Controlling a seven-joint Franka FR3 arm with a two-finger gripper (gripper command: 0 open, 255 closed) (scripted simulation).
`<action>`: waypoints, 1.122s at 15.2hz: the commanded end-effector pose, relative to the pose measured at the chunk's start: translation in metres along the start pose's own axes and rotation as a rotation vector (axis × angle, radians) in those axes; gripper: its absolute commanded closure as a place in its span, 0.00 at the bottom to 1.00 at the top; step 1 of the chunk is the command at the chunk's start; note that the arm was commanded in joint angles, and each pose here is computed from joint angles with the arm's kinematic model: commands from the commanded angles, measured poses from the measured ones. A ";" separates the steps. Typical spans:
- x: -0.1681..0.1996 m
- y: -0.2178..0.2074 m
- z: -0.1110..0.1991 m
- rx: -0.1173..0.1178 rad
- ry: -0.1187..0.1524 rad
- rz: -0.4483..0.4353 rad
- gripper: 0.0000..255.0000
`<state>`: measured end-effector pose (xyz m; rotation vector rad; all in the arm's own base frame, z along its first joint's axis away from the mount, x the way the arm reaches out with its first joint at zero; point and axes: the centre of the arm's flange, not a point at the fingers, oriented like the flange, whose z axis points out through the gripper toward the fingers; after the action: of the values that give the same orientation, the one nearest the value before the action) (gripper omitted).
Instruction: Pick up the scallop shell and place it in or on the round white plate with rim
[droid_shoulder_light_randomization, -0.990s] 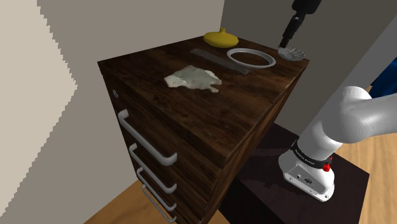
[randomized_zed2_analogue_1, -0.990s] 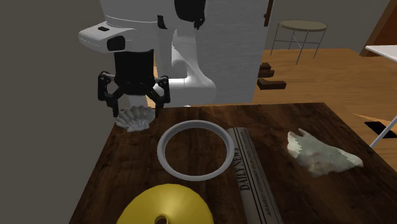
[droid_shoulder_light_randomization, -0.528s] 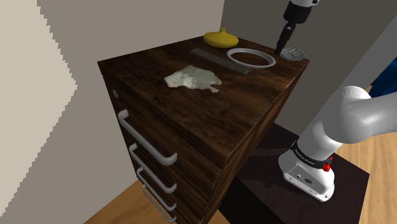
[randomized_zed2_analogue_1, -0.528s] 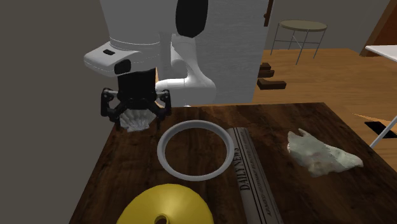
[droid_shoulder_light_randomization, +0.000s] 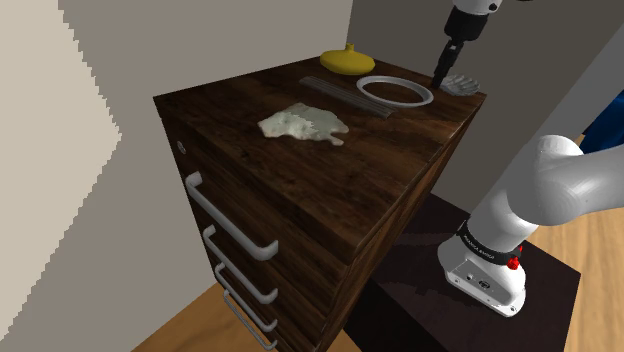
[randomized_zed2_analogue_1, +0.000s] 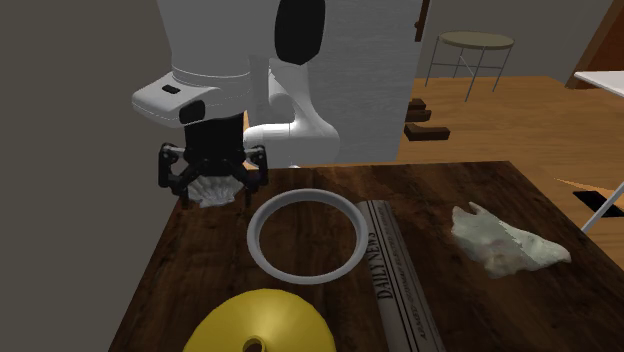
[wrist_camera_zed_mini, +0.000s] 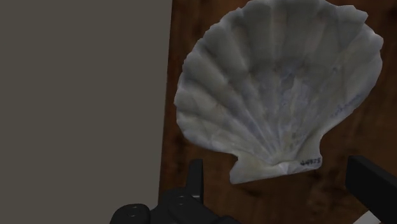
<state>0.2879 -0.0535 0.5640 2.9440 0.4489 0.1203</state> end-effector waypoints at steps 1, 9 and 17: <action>0.000 0.000 0.000 0.000 0.000 0.000 1.00; 0.000 0.000 0.000 0.000 0.000 0.000 1.00; 0.002 0.006 -0.036 0.000 0.000 0.000 1.00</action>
<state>0.2883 -0.0531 0.5946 2.9439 0.4487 0.1206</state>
